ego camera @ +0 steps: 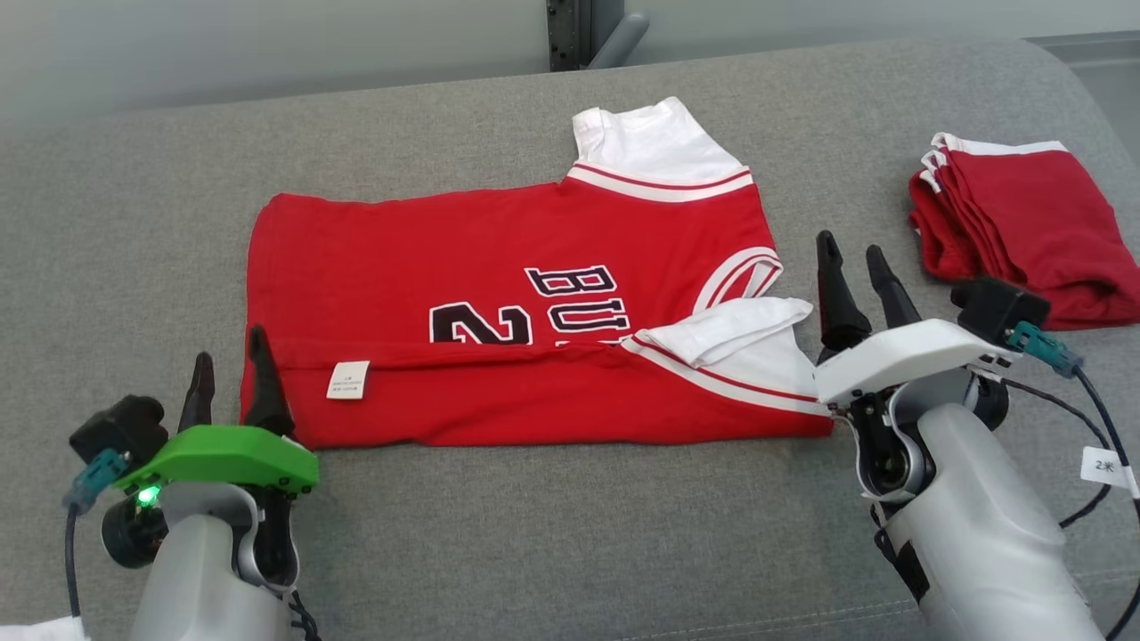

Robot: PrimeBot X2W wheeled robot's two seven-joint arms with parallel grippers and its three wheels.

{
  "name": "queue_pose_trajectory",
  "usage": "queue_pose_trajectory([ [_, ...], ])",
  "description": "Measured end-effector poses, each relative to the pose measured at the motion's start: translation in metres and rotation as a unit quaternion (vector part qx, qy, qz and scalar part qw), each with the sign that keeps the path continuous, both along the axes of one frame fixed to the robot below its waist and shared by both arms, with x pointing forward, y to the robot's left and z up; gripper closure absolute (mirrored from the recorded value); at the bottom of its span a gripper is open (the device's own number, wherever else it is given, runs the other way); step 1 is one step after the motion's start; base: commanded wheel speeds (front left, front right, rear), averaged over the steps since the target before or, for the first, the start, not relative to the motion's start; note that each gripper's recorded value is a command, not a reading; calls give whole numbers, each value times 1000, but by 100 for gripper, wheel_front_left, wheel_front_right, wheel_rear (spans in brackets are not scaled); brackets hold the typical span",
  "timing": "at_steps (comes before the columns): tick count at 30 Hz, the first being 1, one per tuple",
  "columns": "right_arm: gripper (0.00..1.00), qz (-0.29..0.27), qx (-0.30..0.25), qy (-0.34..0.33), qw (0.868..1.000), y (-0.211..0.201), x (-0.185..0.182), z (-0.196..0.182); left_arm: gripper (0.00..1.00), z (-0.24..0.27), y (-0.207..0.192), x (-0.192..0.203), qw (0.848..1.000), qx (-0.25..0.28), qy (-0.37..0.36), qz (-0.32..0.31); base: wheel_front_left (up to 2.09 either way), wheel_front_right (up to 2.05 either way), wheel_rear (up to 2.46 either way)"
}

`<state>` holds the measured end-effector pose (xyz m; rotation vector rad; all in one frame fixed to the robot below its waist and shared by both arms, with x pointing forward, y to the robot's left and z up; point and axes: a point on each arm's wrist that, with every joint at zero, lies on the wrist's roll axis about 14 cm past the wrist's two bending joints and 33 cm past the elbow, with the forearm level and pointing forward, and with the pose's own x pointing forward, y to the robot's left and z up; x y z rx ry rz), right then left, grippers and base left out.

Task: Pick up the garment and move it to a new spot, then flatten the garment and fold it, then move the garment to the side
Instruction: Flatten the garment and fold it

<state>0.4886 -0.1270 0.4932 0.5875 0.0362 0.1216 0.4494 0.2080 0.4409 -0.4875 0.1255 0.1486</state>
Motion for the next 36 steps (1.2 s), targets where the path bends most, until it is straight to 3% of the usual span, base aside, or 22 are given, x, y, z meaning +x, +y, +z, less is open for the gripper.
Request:
queue_pose_trajectory([
  [12,0,-19,-65,-1,998,-24,-58,-16,0,-48,10,-61,997,-12,78,22,0,0,0],
  [25,0,-13,-87,34,996,-24,-88,-43,1,-69,-10,-45,989,-73,130,12,0,0,0],
  [26,0,-13,-87,37,995,-25,-89,-45,32,-70,-12,-42,989,-74,131,11,0,0,0],
  [29,0,-9,-89,49,995,-23,-92,-53,100,-70,-13,-37,989,-77,130,13,0,0,0],
  [36,0,12,-88,103,991,-15,-95,-79,100,-64,-8,-31,991,-73,109,21,0,0,0],
])
